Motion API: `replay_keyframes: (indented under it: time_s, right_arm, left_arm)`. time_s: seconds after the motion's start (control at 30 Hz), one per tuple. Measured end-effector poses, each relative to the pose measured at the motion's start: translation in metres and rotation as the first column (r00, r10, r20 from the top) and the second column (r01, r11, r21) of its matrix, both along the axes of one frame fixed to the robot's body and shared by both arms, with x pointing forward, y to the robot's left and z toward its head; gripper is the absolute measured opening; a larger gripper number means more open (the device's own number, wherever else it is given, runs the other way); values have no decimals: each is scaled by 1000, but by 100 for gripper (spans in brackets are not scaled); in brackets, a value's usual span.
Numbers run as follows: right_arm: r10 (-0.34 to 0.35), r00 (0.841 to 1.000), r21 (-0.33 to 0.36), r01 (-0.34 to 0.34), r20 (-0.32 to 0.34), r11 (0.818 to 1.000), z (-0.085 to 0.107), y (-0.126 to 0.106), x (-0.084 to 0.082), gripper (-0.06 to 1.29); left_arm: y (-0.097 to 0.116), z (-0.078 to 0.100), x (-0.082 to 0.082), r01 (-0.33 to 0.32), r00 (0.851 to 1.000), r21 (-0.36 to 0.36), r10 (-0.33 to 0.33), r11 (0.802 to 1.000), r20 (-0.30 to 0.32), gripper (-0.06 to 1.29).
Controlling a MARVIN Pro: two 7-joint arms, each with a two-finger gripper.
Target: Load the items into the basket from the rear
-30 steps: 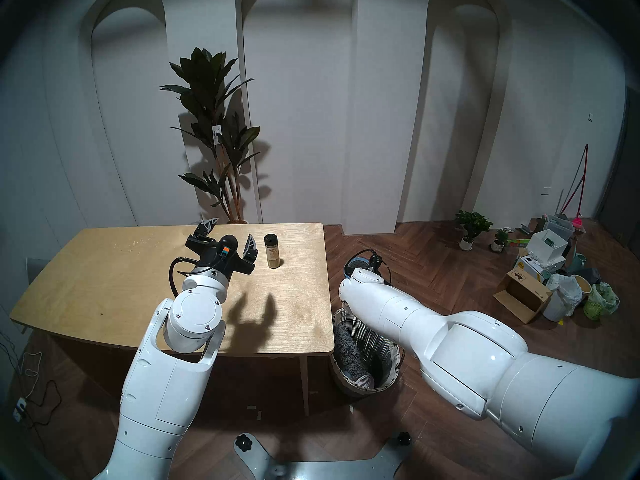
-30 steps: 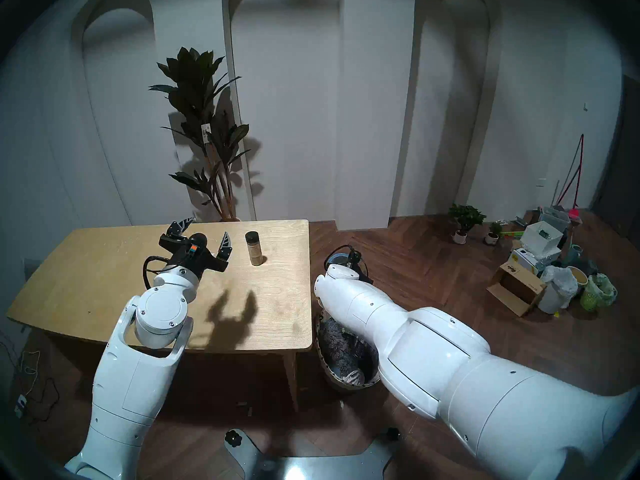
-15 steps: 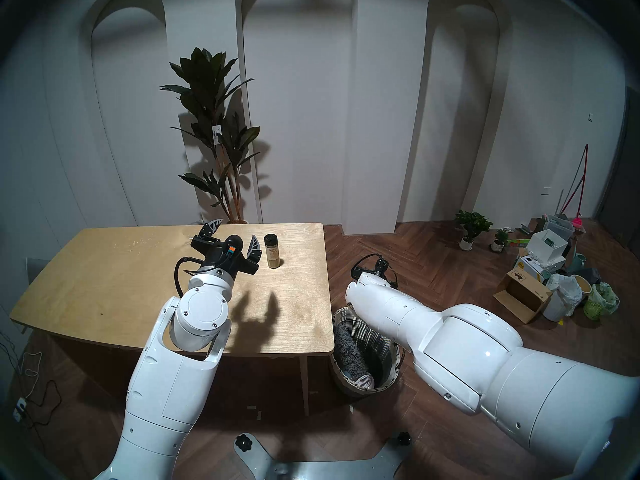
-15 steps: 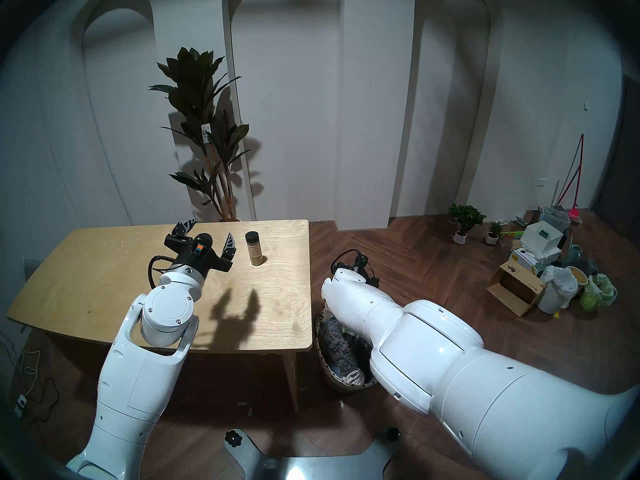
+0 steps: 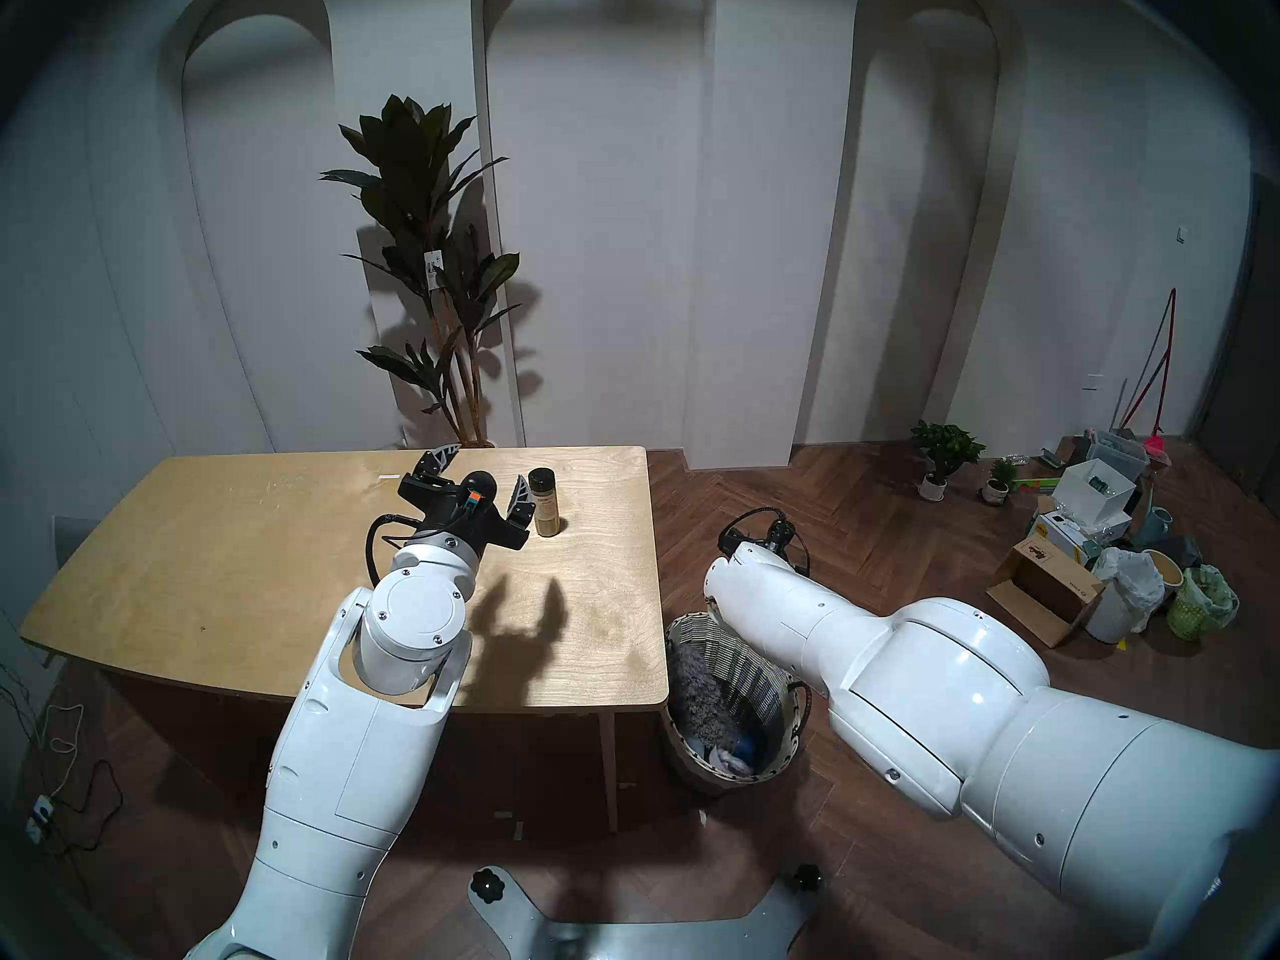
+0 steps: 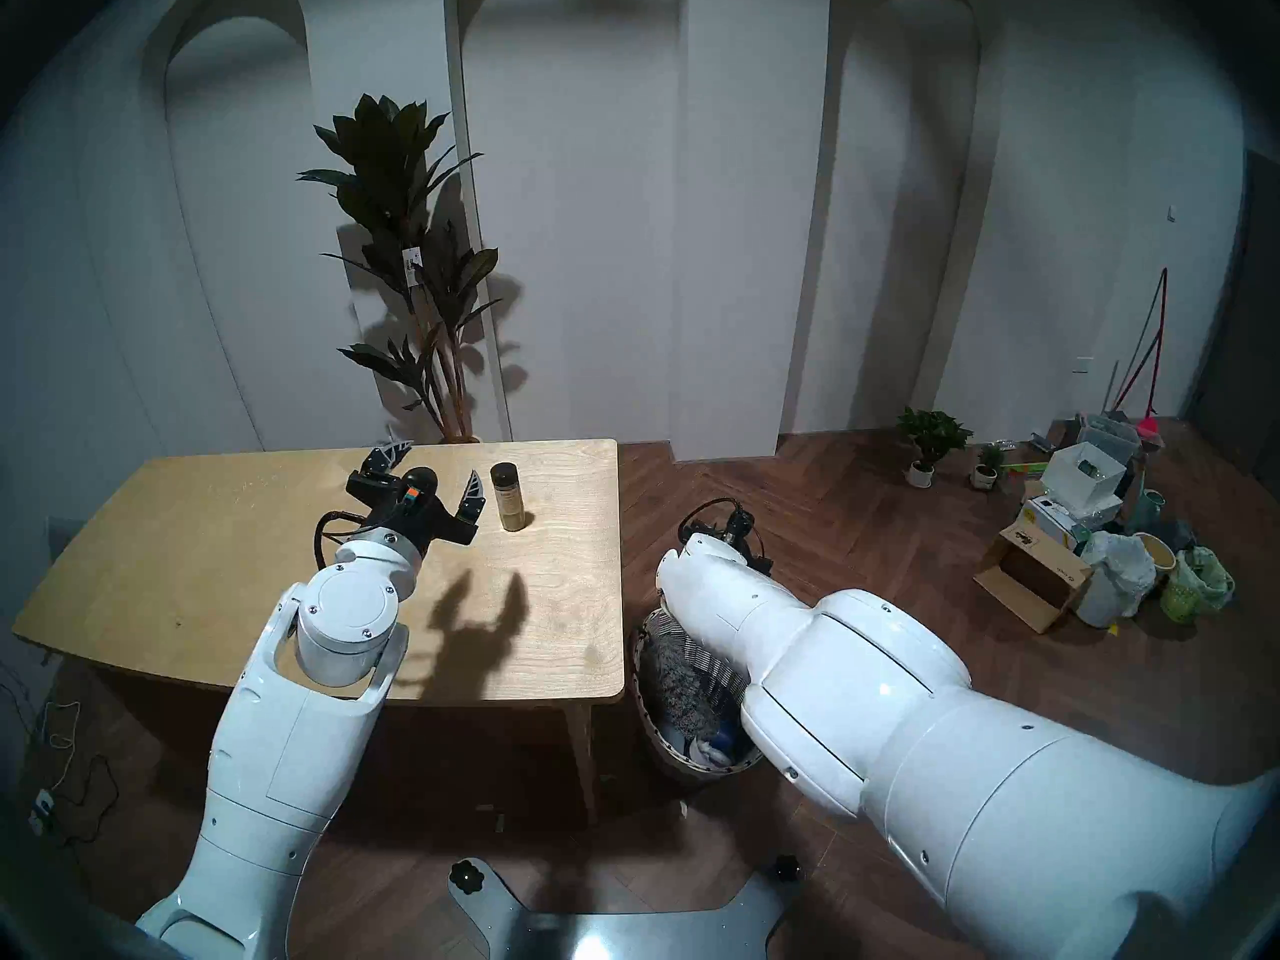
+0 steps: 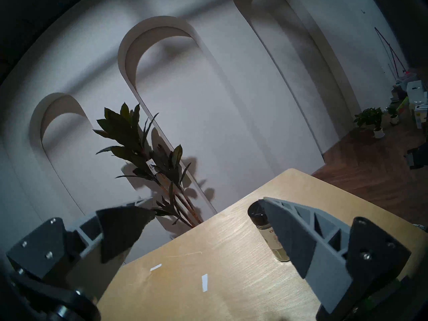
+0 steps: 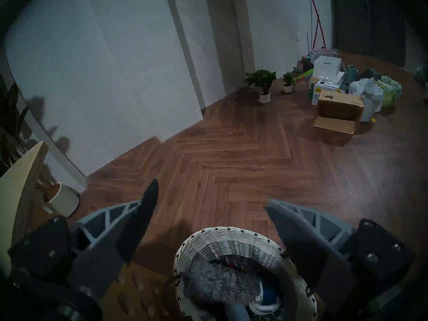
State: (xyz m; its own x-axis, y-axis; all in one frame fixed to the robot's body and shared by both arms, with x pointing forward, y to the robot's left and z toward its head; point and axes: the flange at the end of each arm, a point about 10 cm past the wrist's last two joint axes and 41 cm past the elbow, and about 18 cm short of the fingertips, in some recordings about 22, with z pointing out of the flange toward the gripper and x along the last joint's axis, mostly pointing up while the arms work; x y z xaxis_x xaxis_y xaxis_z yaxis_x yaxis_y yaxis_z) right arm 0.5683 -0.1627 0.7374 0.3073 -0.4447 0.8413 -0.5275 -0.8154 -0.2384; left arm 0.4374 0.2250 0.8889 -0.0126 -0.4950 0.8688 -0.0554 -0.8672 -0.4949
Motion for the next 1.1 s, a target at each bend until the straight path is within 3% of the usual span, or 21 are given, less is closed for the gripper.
replay_keyframes:
  time_s: [0.23,0.5,0.8,1.1]
  right_arm:
    - [22,995,-101,-12,99,995,10,-34,7,125]
    - [50,974,-248,7,220,969,28,-87,13,125]
    - [50,948,-381,78,316,921,43,-155,8,125]
    - [60,930,-476,130,364,870,39,-206,-13,125]
  left_arm:
    - [9,-7,19,-7,1000,-78,4,997,-28,125]
    - [6,-16,37,10,998,-150,-19,989,-54,125]
    - [-3,-38,54,29,992,-241,-57,970,-110,125]
    - [-14,-50,70,67,985,-329,-114,942,-126,125]
